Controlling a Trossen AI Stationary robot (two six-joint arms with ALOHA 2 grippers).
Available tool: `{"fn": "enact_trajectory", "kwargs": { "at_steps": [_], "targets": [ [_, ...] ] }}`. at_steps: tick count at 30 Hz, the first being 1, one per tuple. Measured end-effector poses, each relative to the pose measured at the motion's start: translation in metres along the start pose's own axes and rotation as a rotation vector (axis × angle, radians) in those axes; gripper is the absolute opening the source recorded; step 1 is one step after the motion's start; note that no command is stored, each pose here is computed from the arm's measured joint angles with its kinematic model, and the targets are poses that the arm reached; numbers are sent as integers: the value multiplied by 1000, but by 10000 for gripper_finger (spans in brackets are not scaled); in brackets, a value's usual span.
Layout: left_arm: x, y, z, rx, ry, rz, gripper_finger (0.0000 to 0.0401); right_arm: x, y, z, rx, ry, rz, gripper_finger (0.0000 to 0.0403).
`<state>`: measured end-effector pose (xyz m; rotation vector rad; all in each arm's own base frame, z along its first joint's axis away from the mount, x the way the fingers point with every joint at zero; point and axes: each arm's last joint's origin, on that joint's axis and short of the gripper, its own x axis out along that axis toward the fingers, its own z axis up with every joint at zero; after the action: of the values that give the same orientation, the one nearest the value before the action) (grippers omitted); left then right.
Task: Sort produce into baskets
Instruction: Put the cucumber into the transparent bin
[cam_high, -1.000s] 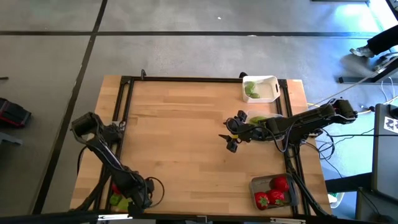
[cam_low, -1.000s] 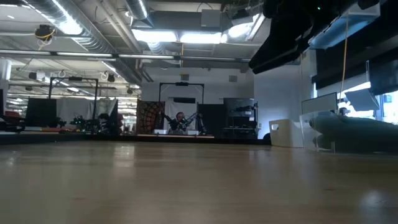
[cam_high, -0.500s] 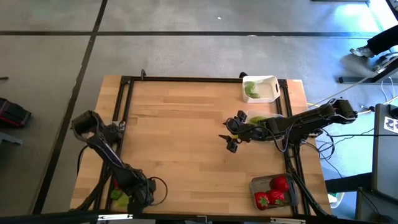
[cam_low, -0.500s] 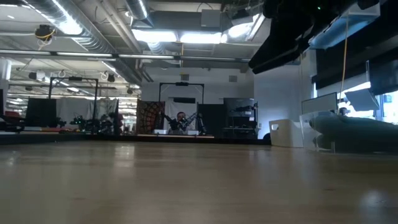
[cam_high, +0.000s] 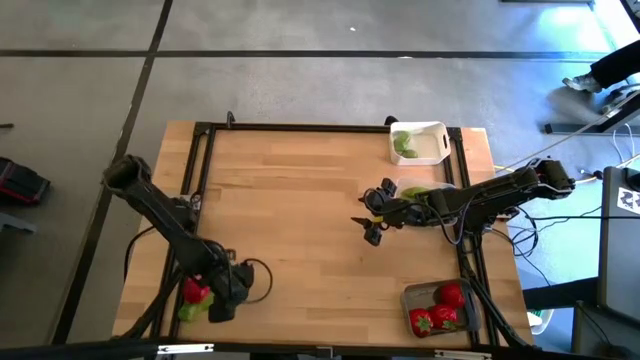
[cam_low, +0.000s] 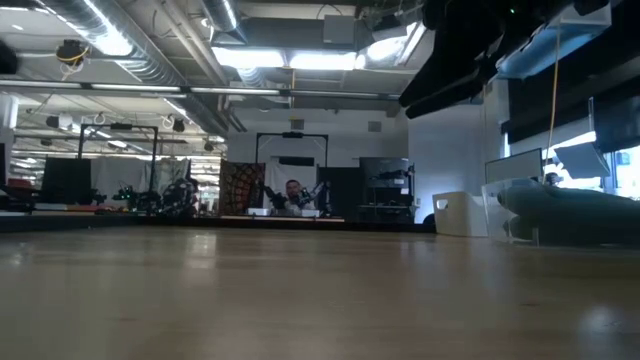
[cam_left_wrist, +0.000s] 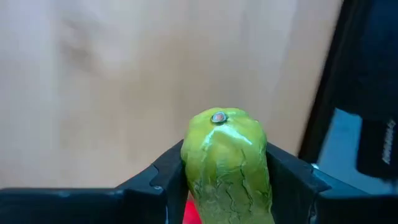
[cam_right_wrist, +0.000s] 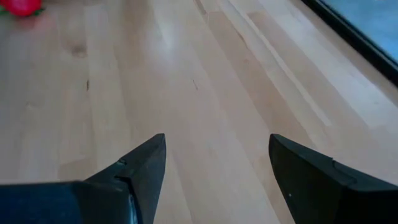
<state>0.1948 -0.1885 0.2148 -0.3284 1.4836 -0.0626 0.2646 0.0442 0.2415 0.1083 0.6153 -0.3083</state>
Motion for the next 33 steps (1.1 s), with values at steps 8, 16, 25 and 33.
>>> {"fn": "enact_trajectory", "kwargs": {
  "at_steps": [8,16,25,33],
  "targets": [
    [-22,20,3,57,-62,84,166,2,2,0,53,8,44,333],
    [-48,43,-10,67,-115,245,166,14,9,-2,53,12,91,386],
    [-82,51,-1,159,-591,370,166,31,20,5,33,-108,144,374],
    [-95,41,19,231,-842,386,166,25,27,27,63,-324,270,359]
  ]
}}
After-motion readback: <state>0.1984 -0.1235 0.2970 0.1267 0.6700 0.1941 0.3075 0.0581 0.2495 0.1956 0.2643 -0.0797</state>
